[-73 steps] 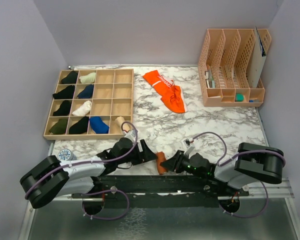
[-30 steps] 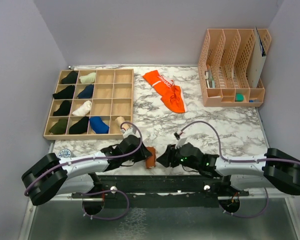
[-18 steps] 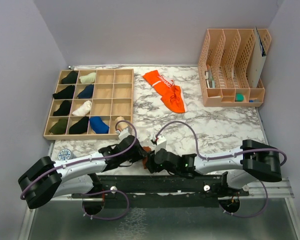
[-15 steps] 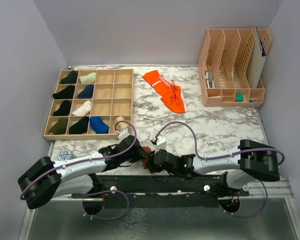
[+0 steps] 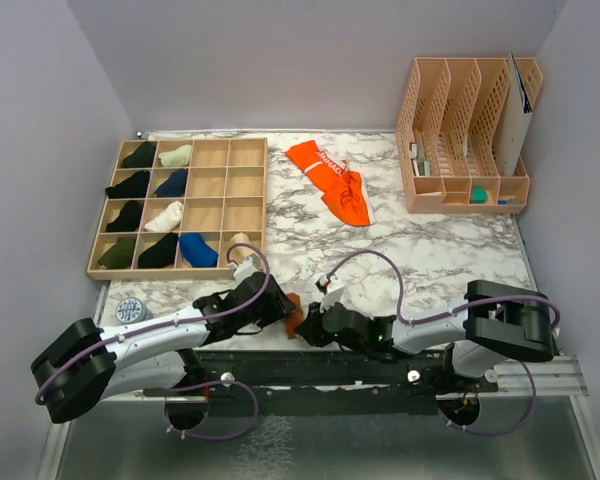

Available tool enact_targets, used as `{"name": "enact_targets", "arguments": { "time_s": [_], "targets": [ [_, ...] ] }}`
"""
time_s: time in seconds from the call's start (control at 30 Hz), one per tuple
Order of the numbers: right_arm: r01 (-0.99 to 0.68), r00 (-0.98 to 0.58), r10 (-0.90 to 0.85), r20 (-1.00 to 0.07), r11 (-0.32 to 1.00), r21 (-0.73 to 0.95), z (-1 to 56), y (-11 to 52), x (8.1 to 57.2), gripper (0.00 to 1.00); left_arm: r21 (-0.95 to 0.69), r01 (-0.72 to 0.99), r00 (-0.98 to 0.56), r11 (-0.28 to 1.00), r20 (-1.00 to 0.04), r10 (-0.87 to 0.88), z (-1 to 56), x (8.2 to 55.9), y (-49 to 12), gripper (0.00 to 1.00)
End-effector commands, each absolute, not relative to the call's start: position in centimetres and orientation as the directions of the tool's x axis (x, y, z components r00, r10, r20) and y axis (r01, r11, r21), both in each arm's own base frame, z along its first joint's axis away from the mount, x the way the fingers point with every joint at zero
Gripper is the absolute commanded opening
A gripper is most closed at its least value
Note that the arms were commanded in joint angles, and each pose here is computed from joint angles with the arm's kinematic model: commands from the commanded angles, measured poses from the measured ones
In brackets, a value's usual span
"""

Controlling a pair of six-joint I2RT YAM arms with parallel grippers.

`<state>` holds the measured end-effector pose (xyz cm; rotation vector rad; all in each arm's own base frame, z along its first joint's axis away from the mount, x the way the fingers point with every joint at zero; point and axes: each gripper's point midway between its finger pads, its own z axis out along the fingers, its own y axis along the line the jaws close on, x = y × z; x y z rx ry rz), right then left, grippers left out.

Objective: Roll the underwear
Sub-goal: Pick up the underwear from the center of the board.

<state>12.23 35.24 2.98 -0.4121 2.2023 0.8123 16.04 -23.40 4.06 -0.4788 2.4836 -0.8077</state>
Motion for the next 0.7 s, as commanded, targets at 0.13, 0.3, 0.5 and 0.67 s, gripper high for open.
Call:
{"name": "enact_targets", "arguments": {
  "time_s": [0.13,0.3,0.5,0.67],
  "targets": [
    [-0.424,-0.792,0.088,-0.605,0.633,0.647,1.6,33.8,10.8,0.19,-0.636,-0.174,-0.819,0.752,-0.33,-0.469,3.4,15.1,-22.2,0.68],
    [-0.381,-0.824,0.121,-0.554,0.604,0.7,1.1,33.3,10.6,0.19,-0.697,-0.112,-0.836,0.708,-0.319,-0.447,3.3,14.5,-23.0,0.74],
    [-0.302,-0.858,0.201,-0.473,0.547,0.78,0.7,31.9,10.6,0.19,-0.705,-0.014,-0.865,0.709,-0.347,-0.362,3.2,14.4,-24.5,0.75],
    [-0.289,-0.866,0.205,-0.457,0.541,0.79,0.4,31.9,10.6,0.19,-0.689,0.011,-0.89,0.725,-0.338,-0.307,2.3,14.3,-25.6,0.73]
  ]
}}
